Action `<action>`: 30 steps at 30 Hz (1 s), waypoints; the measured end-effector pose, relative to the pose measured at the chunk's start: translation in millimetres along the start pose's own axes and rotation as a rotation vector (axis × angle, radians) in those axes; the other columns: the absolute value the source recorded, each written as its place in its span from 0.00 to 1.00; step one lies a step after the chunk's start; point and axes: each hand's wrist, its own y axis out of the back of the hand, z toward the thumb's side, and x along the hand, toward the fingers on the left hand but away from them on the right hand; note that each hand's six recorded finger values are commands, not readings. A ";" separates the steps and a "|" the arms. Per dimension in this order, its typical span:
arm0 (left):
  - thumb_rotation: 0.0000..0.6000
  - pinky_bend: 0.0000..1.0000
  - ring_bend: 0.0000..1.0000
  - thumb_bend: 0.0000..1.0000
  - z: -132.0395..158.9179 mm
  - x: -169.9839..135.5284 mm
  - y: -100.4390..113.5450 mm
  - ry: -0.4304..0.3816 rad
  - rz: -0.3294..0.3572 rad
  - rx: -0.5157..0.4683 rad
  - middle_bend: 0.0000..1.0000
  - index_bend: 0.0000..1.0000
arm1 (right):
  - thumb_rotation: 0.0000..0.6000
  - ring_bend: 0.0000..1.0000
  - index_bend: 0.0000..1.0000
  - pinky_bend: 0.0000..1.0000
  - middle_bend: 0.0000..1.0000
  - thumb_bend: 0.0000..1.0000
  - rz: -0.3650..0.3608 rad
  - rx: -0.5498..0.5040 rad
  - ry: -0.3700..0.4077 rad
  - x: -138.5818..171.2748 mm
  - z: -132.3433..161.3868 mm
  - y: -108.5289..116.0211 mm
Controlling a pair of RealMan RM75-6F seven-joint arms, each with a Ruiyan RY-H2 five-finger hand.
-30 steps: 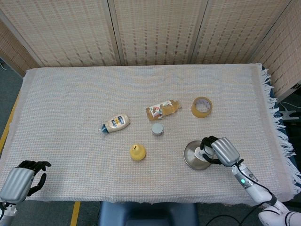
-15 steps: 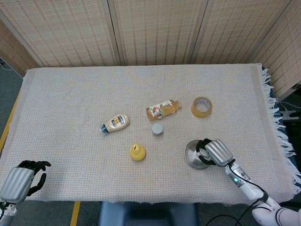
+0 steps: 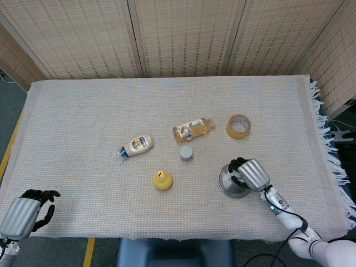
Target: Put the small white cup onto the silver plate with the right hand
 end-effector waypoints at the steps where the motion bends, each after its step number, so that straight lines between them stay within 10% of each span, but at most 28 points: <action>1: 1.00 0.38 0.43 0.52 -0.1 0.1 0.0 0.000 0.000 0.000 0.48 0.39 | 1.00 0.42 0.57 0.72 0.50 0.31 0.004 -0.019 0.004 0.6 1.1 -1.4; 11: 1.00 0.38 0.43 0.51 0.0 -0.3 0.2 0.000 -0.001 -0.002 0.48 0.39 | 1.00 0.42 0.57 0.72 0.50 0.31 0.097 -0.368 0.052 11.9 22.6 -9.8; 23: 1.00 0.38 0.43 0.51 0.0 0.0 -0.9 0.000 -0.005 -0.001 0.48 0.39 | 1.00 0.42 0.57 0.72 0.50 0.31 0.010 -0.066 0.003 2.5 -12.3 -0.2; 30: 1.00 0.38 0.43 0.52 0.3 0.1 -1.9 0.002 -0.012 0.001 0.48 0.39 | 1.00 0.42 0.57 0.71 0.50 0.31 0.023 -0.167 0.016 4.4 -7.6 -8.2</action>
